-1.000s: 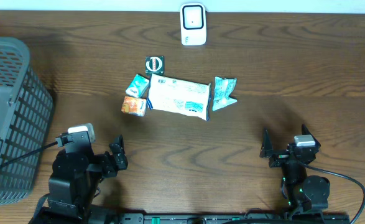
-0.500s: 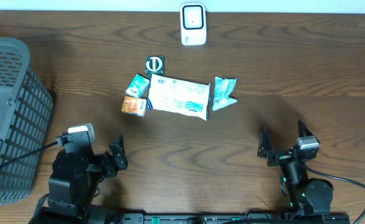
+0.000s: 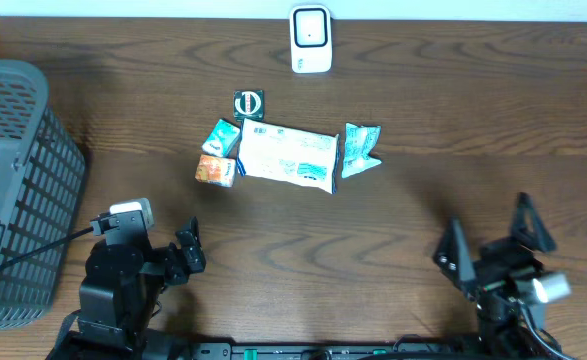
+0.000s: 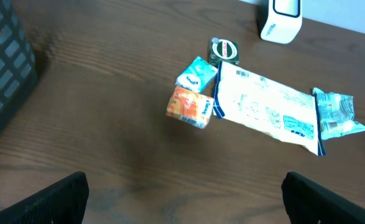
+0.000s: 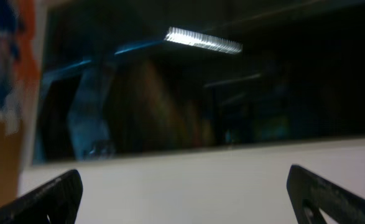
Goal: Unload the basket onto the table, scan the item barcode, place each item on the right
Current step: 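Swing the right gripper toward the green wipes pack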
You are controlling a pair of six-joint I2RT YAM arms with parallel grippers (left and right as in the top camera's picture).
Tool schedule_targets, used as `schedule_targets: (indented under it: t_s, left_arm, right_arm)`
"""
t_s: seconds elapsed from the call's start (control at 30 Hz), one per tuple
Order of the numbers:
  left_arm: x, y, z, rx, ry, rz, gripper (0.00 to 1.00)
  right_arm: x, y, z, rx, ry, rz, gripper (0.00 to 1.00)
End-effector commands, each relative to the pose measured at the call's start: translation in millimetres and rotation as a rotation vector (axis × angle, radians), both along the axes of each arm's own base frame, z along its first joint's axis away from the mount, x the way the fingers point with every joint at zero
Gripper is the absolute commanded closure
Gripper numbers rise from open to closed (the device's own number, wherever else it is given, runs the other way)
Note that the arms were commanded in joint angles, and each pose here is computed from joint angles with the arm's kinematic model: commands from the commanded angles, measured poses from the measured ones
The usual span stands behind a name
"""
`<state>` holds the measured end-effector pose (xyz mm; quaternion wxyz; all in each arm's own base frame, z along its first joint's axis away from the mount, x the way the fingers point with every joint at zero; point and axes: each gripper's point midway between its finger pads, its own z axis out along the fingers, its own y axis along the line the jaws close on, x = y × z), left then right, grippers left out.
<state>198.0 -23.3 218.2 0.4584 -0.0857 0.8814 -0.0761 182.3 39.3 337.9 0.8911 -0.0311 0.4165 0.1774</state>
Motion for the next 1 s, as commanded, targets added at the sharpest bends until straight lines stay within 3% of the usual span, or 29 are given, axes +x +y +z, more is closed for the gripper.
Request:
schedule_targets:
  t_s: [0.0,0.1,0.23,0.37,0.5,0.53,0.67,0.83,0.97]
  left_arm:
    - [0,2,0,0.003,-0.001,0.014,0.02]
    - [0,2,0,0.003,-0.001,0.014,0.02]
    - [0,2,0,0.003,-0.001,0.014,0.02]
    - [0,2,0,0.003,-0.001,0.014,0.02]
    - [0,2,0,0.003,-0.001,0.014,0.02]
    - [0,2,0,0.003,-0.001,0.014,0.03]
    - [0,2,0,0.003,-0.001,0.014,0.02]
    - [1,2,0,0.003,0.000,0.014,0.02]
    - [0,2,0,0.003,-0.001,0.014,0.02]
  right_arm:
    - [-3,-20,23,0.066,-0.030,-0.100,0.01]
    - [8,-14,40,-0.010,0.017,-0.121,0.01]
    - [50,-10,51,-0.161,0.190,-0.198,0.01]
    - [103,-6,52,-0.243,0.425,-0.199,0.01]
    - [148,4,19,-0.317,0.766,-0.125,0.01]
    - [158,9,2,-0.342,0.895,-0.088,0.01]
    - [172,31,-40,-0.384,1.156,0.076,0.01]
    - [172,78,-85,-0.363,1.304,0.427,0.01]
    - [173,95,-117,-0.309,1.415,0.572,0.01]
